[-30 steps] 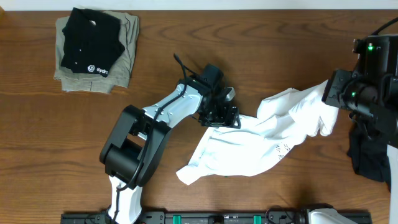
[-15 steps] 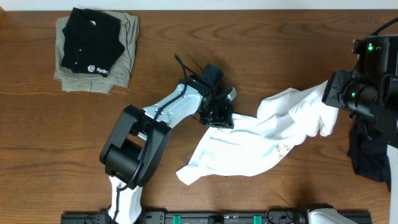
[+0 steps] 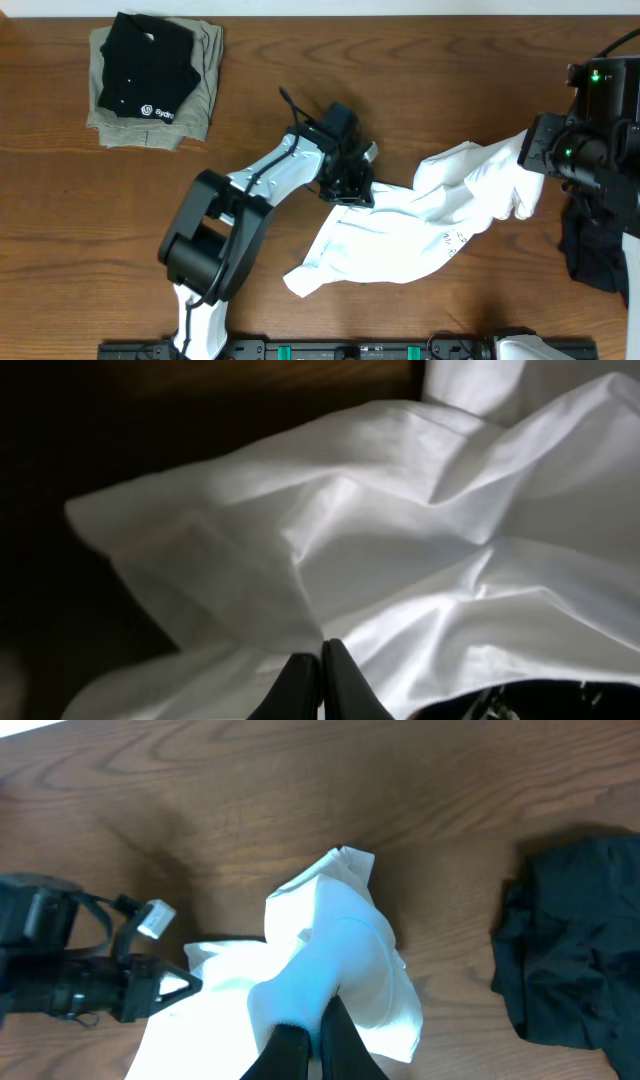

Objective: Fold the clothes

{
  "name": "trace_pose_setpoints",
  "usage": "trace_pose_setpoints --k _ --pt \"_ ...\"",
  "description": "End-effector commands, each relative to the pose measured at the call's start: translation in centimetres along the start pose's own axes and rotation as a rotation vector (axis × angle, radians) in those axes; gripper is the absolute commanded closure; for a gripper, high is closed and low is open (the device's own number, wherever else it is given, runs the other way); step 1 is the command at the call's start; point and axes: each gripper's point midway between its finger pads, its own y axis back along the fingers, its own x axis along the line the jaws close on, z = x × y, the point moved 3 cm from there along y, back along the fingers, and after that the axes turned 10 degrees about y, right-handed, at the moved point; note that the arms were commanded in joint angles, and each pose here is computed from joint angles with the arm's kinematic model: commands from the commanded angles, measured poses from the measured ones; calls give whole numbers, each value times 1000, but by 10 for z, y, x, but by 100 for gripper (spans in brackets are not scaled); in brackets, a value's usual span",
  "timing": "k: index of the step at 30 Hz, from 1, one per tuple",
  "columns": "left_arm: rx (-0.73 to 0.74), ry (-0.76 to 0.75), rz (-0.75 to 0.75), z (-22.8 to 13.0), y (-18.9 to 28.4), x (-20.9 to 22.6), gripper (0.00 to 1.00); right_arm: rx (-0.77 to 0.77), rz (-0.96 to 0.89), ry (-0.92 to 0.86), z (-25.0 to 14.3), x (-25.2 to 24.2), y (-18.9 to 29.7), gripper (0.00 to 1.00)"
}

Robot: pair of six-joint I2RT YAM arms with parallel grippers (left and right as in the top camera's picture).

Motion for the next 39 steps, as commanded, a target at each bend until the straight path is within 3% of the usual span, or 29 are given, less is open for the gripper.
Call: trace_pose_setpoints --k 1,10,18,30,39 --pt "-130 -98 -69 9 54 -42 95 -18 -14 5 4 -4 4 99" --pt "-399 -250 -155 -28 173 -97 94 -20 17 8 5 0 4 99" --pt "-656 -249 -122 -66 262 -92 94 -74 -53 0 15 -9 5 99" --pt "-957 -96 -46 -93 351 -50 94 -267 -200 -121 51 -50 29 99" --pt "-1070 -155 -56 -111 394 -77 94 -356 -89 -167 65 -59 58 99"
